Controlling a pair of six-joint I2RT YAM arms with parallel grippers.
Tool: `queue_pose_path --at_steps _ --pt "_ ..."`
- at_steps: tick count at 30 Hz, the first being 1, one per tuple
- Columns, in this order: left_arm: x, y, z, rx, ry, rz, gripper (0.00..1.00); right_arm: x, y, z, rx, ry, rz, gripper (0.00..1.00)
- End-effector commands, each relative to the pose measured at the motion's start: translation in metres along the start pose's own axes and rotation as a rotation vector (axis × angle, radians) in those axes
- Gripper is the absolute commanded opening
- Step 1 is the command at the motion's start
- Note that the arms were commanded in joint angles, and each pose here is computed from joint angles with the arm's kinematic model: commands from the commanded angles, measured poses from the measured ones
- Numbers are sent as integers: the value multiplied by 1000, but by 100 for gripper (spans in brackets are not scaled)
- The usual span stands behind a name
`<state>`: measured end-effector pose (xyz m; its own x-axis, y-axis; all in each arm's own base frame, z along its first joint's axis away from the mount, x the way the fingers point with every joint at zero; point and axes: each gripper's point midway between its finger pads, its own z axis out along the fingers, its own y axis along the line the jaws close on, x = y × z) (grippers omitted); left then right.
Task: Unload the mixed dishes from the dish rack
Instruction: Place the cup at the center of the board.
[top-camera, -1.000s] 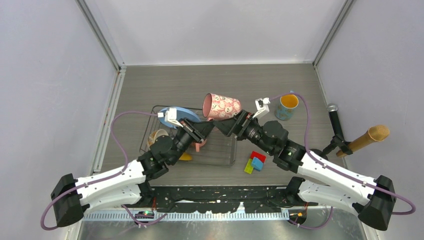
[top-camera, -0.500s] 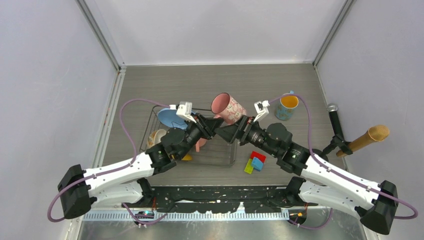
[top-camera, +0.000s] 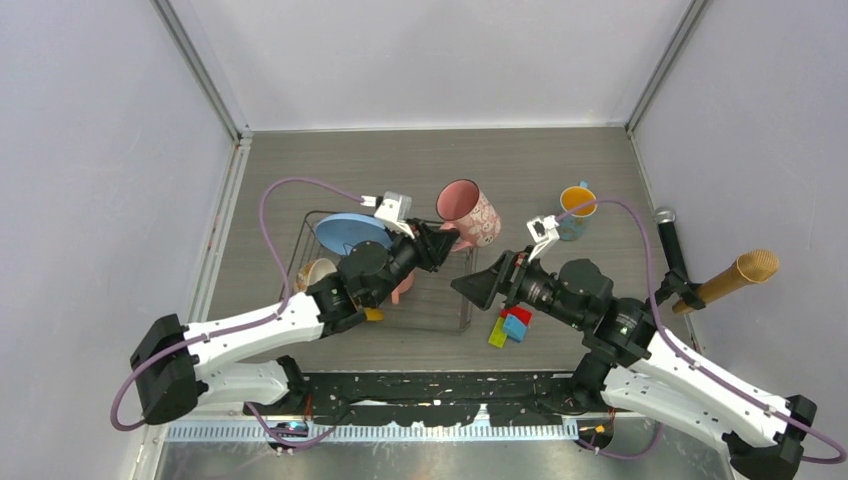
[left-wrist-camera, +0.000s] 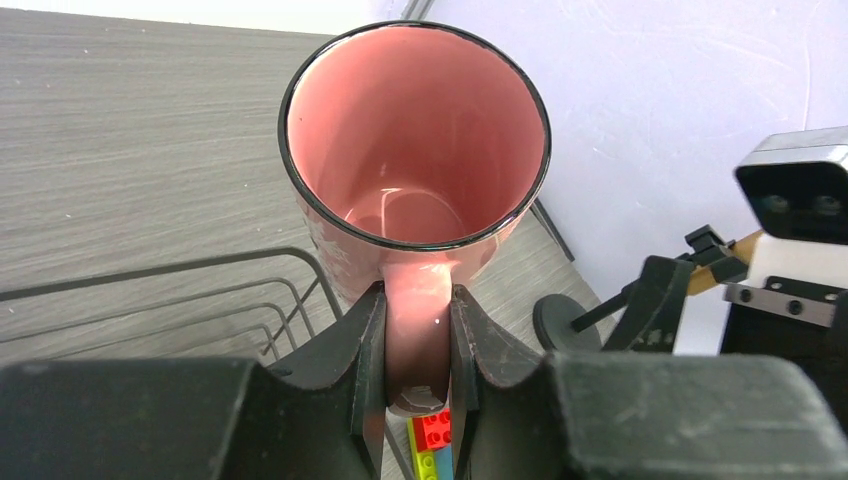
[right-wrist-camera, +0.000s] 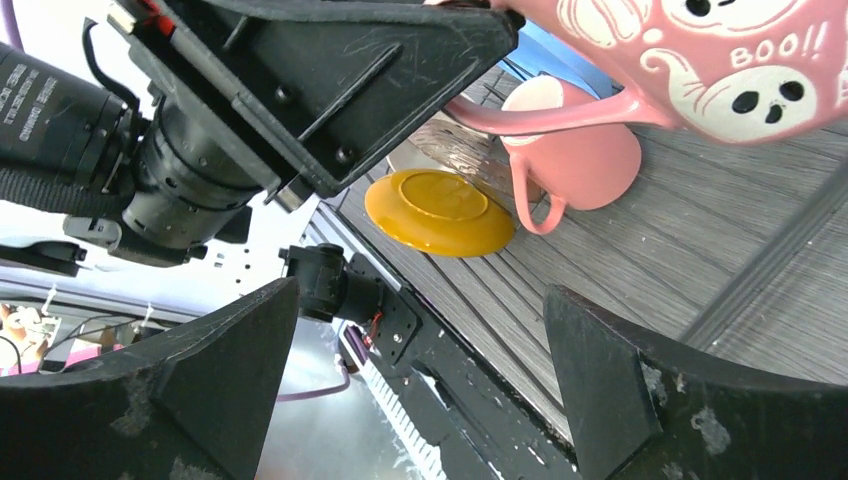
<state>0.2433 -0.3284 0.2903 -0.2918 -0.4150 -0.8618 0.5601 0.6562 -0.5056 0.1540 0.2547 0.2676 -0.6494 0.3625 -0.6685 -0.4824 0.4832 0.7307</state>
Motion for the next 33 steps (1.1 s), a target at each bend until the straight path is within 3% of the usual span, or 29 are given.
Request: queue_pose_path --at_steps 1,8,15,20,25,33 --pt "-80 -49 3 137 -224 -29 0 -23 10 -20 1 -73 -68 99" --pt "-65 -65 7 230 -161 67 0 -62 -12 -46 219 -198 -114 99" --pt "-54 -79 0 331 -102 147 0 -92 8 -58 236 -240 -147 99" --pt "-44 -85 -8 390 -49 226 0 -106 -18 -67 468 -237 -156 97" --pt "-24 -105 -26 567 30 302 0 -99 -25 -64 555 -144 -180 85" --pt "-12 -109 -37 636 72 373 0 -69 -46 -53 687 57 -206 72"
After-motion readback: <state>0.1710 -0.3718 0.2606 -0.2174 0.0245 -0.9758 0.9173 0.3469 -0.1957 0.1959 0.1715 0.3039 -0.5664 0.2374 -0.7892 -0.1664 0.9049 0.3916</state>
